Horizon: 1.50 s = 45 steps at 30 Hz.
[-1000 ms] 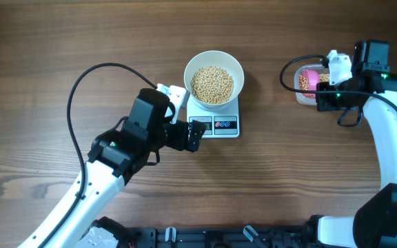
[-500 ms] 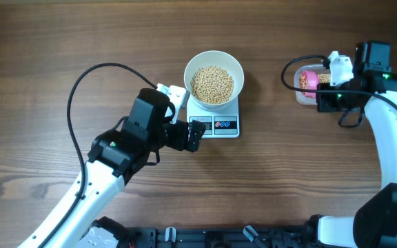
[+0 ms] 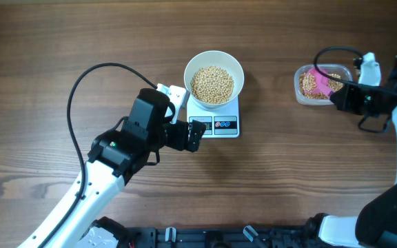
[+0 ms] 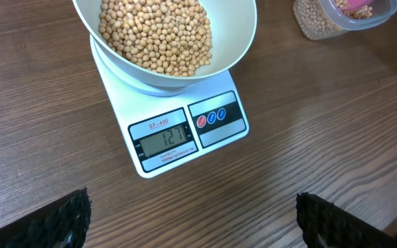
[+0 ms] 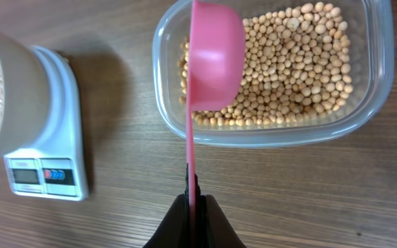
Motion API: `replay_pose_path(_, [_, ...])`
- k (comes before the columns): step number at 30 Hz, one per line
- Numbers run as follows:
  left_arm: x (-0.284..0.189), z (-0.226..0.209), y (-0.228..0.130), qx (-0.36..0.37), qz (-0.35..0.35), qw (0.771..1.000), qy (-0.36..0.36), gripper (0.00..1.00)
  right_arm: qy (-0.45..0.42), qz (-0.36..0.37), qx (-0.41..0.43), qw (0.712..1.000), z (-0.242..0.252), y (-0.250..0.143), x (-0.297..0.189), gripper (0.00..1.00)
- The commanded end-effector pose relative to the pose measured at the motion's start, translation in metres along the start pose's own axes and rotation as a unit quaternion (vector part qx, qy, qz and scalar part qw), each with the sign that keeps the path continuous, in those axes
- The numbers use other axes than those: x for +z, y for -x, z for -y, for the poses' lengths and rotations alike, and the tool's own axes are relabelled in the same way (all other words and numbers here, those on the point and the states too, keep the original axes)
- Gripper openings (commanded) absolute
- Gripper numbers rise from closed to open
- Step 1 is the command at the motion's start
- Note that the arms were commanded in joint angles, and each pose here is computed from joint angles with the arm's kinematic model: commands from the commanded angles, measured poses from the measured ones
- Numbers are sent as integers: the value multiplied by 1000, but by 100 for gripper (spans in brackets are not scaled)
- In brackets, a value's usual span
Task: Scoop item into bowl and weigh 150g on scale
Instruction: 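Lower the scoop into the soybeans and drag it through, then lift the filled scoop and carry it left over the bowl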
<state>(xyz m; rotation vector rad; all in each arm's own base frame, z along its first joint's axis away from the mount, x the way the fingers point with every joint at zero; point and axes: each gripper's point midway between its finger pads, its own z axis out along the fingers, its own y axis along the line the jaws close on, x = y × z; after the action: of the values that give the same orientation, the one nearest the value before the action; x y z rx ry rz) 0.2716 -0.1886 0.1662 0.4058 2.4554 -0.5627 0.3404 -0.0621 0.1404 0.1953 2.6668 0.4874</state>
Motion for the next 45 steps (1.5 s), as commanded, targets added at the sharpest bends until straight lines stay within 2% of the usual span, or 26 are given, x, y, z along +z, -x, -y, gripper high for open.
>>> replay_pose_path(1, [1, 0, -1, 11, -1, 1000, 2, 100, 33, 19, 44, 998, 6, 6, -9, 4])
replay_pose_path(6, [1, 0, -1, 11, -1, 1000, 2, 100, 40, 27, 72, 996, 17, 4, -17, 4])
replay_pose_path(13, [1, 0, -1, 11, -1, 1000, 2, 100, 146, 70, 128, 978, 8, 13, -39, 4])
replay_pose_path(21, [1, 0, -1, 11, -1, 1000, 2, 100, 186, 64, 154, 968, -1, 7, -47, 4])
replay_pose_path(26, [1, 0, -1, 11, -1, 1000, 2, 100, 307, 97, 149, 935, -37, 23, -69, 4])
replay_pose_path(30, [1, 0, -1, 11, -1, 1000, 2, 100, 360, 104, 140, 916, -56, 28, -79, 4])
replay_pose_path(36, [1, 0, -1, 11, -1, 1000, 2, 100, 397, 65, 117, 908, -95, 24, -71, 4])
replay_pose_path(42, [1, 0, -1, 11, -1, 1000, 2, 100, 425, 7, 58, 903, -152, 14, -52, 4])
replay_pose_path(45, [1, 0, -1, 11, -1, 1000, 2, 100, 400, -17, 44, 915, -169, 12, -34, 4])
